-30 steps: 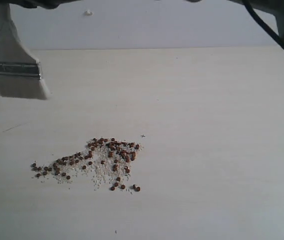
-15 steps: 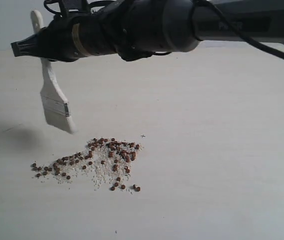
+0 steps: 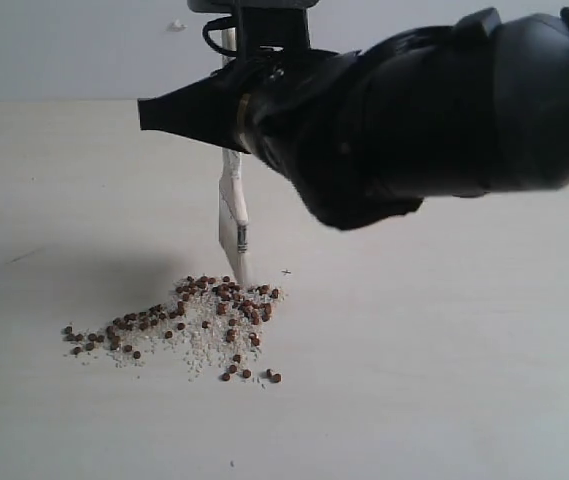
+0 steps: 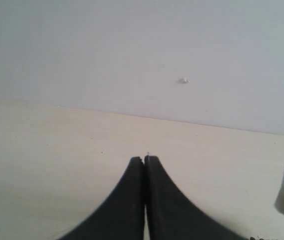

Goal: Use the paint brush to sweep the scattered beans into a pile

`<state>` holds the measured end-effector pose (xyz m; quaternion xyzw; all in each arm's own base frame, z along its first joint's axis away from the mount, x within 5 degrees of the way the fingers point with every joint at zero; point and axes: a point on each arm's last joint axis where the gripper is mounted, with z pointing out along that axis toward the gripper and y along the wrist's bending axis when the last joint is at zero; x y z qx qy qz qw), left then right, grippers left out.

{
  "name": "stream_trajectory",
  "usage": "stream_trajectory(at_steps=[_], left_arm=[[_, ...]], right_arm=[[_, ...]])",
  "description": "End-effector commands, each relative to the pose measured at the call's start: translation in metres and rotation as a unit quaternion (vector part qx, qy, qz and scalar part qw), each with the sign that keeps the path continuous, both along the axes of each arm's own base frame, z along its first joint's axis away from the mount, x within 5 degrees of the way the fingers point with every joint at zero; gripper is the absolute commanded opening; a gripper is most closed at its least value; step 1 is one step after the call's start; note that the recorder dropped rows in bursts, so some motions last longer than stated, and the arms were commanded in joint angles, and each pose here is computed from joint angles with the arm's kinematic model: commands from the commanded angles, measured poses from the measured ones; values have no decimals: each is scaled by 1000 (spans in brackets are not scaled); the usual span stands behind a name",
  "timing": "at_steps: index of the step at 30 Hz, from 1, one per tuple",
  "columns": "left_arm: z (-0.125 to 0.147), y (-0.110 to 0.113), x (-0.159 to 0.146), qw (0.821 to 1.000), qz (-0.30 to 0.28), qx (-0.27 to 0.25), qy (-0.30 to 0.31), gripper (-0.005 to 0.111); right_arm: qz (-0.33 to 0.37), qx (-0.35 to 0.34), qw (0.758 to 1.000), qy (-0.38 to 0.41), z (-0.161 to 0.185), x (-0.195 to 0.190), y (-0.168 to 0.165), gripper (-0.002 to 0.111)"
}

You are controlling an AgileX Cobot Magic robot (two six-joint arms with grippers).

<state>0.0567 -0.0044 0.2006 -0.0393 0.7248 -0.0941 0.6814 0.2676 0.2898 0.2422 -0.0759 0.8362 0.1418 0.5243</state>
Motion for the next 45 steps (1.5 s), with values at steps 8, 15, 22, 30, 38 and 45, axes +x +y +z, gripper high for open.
stream_trajectory(at_steps=[8,15,22,30,38,45], left_arm=[[0,0,0,1000,1,-2,-3,0],[0,0,0,1000,1,-2,-3,0],[0,0,0,1000,1,-2,-3,0],[0,0,0,1000,1,-2,-3,0],[0,0,0,1000,1,-2,-3,0],[0,0,0,1000,1,-2,-3,0]], right_arm=[[-20,-38,991,-127,17,-92,45,0],[24,14,991,-132,13,-117,125,0],[7,17,991,-130,-27,-107,174,0],[5,6,993,-116,-61,-106,192,0],[-88,-12,991,-104,-73,-101,177,0],[-111,-27,988,-100,-78,-101,171,0]])
